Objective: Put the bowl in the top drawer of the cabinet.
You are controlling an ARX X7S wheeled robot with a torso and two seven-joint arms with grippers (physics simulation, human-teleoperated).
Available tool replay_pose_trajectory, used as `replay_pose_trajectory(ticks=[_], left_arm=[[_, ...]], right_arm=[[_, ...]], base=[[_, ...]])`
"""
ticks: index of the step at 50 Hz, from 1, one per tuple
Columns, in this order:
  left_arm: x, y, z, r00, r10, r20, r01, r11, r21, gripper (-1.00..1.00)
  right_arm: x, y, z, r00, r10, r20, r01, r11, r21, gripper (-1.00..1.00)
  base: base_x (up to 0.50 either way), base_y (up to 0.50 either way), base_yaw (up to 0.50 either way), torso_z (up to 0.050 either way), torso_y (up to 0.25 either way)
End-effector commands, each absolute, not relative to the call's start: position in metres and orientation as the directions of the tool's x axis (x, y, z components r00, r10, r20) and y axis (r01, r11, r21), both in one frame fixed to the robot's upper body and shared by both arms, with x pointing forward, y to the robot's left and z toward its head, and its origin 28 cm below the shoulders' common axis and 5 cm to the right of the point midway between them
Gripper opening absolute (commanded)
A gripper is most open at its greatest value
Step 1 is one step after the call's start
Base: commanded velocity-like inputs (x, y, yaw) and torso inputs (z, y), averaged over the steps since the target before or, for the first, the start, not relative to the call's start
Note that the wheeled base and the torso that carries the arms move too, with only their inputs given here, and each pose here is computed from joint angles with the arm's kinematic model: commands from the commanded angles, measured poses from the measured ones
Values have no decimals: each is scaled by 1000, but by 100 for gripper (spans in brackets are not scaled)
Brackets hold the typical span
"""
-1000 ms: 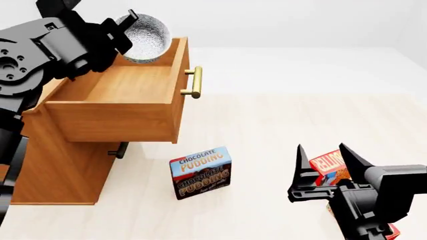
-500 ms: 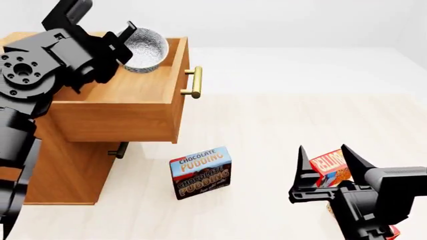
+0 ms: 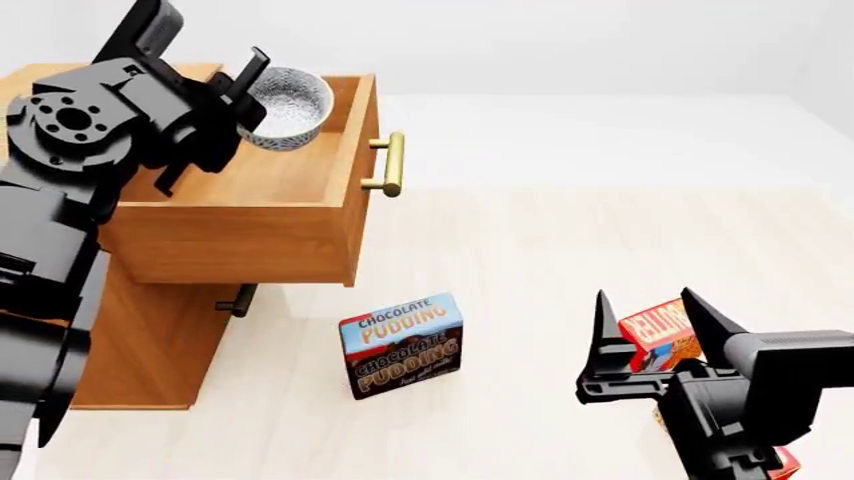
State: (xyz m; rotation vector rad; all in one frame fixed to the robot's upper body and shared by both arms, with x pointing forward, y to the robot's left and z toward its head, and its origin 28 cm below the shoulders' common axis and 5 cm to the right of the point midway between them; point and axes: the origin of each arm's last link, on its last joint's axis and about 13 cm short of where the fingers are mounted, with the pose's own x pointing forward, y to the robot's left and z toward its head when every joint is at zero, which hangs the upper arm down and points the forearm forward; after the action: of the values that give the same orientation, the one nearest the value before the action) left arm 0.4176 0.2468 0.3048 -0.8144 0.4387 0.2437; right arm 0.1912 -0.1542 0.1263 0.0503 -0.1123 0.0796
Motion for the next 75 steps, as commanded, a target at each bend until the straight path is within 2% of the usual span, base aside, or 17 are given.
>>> replay_pose_trajectory(ticks=[1,64,65,75], left_arm=[[420,242,313,900,9,-436,-335,654,-678,-100],[427,248,280,869,139,-475,-446,635,-630,-100],[427,248,280,868,142,-476,-449,633,-630,100],[427,248,281,874,138,-466,-439,638,-632,100]], right_arm=[[193,-154,125,991,76,108,-81,996,46,100],[192,-159,116,994,57,92,-62,996,56,100],[192,-159,115,994,57,91,-62,996,56,100],[191,-159,115,994,57,90,-62,996,56,100]], base=[[0,0,0,0,0],[0,0,0,0,0],[0,0,0,0,0],[0,0,0,0,0]])
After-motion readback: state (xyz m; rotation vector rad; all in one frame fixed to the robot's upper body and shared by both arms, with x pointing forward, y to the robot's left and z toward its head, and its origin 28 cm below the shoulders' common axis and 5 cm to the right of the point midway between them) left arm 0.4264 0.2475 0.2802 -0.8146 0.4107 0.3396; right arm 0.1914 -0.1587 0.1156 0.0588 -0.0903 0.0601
